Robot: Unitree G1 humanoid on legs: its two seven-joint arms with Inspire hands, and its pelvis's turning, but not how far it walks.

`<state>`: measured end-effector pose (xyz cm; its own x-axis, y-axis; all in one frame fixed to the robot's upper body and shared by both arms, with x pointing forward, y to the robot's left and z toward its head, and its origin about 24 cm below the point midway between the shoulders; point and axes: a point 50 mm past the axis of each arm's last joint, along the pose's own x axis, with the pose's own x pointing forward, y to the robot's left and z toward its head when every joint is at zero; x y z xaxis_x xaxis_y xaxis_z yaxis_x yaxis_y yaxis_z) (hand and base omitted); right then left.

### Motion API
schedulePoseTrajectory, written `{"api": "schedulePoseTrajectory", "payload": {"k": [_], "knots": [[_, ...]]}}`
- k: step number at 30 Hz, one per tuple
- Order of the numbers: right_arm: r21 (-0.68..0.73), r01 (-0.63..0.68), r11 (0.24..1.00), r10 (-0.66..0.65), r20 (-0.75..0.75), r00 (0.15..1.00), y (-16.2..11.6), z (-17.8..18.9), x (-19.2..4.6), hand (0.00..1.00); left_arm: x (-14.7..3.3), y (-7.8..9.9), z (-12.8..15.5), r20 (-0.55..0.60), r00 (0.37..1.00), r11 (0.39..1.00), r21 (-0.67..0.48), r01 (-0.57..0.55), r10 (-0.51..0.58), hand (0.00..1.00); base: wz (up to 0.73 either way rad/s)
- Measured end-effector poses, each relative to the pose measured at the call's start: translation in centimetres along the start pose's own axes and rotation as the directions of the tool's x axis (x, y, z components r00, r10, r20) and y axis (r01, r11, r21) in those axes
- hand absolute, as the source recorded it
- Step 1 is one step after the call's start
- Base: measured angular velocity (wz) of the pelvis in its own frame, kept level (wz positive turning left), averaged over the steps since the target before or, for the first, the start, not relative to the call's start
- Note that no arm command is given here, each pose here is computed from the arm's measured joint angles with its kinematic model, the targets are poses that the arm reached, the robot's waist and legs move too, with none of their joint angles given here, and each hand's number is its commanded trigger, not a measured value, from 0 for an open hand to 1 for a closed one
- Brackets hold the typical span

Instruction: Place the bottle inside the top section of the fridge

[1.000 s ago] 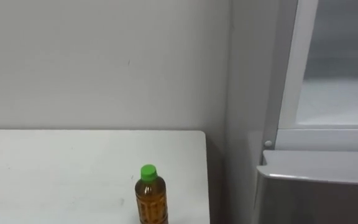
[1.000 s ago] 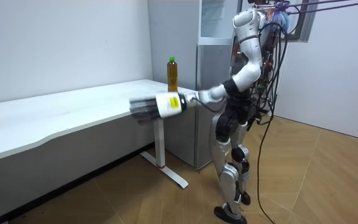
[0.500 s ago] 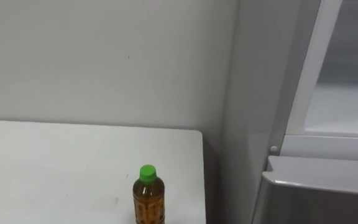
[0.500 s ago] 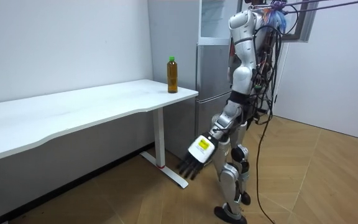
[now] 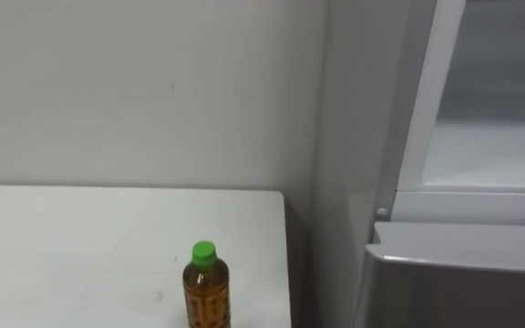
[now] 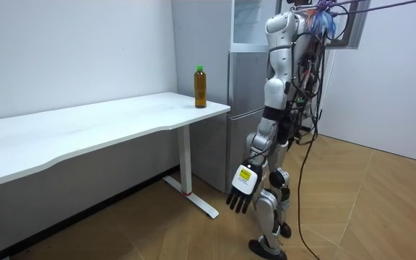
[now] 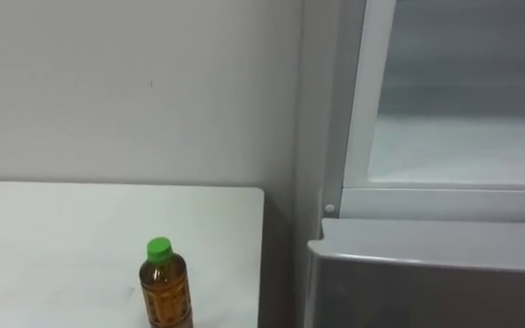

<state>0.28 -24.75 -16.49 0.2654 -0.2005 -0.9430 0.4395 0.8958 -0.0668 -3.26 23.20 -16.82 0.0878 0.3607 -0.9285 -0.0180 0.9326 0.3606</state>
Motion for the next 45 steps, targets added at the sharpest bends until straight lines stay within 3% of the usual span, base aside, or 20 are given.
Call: {"api": "schedulePoseTrajectory", "payload": {"k": [10,16,20,24,28,35,39,45], "knots": [[-0.066,-0.028,0.997,0.031,0.036,0.999,0.5,1.1,0.2,0.00,0.2,-0.3,1.2,0.017,0.995,0.996,0.003,0.094,-0.094,0.00,-0.05],[-0.325,-0.140,0.935,0.199,0.153,0.968,3.4,5.1,0.2,0.00,0.3,0.0,1.6,0.029,0.992,0.992,0.009,0.123,-0.123,0.00,-0.06],[-0.453,-0.259,0.853,0.392,0.227,0.892,6.7,8.4,-0.6,0.00,0.3,0.2,1.9,0.043,0.988,0.988,0.031,0.150,-0.151,0.00,0.02],[-0.576,-0.335,0.746,0.570,0.292,0.768,8.7,11.7,-2.9,0.00,0.3,1.1,2.0,0.062,0.984,0.985,0.055,0.164,-0.167,0.00,0.02],[-0.663,-0.349,0.663,0.638,0.256,0.726,8.3,12.8,-4.4,0.00,0.3,1.9,2.3,0.082,0.981,0.983,0.075,0.169,-0.175,0.00,0.02],[-0.784,-0.365,0.501,0.798,0.255,0.547,10.0,15.6,-8.3,0.00,0.3,2.3,2.1,0.074,0.980,0.980,0.079,0.181,-0.187,0.00,-0.03],[-0.825,-0.339,0.451,0.855,0.291,0.428,11.2,17.3,-10.8,0.00,0.4,2.6,2.1,0.073,0.981,0.981,0.080,0.174,-0.180,0.00,-0.04],[-0.826,-0.352,0.441,0.891,0.358,0.277,12.3,19.8,-13.1,0.00,0.4,2.6,2.2,0.074,0.981,0.982,0.086,0.170,-0.177,0.00,-0.04]]}}
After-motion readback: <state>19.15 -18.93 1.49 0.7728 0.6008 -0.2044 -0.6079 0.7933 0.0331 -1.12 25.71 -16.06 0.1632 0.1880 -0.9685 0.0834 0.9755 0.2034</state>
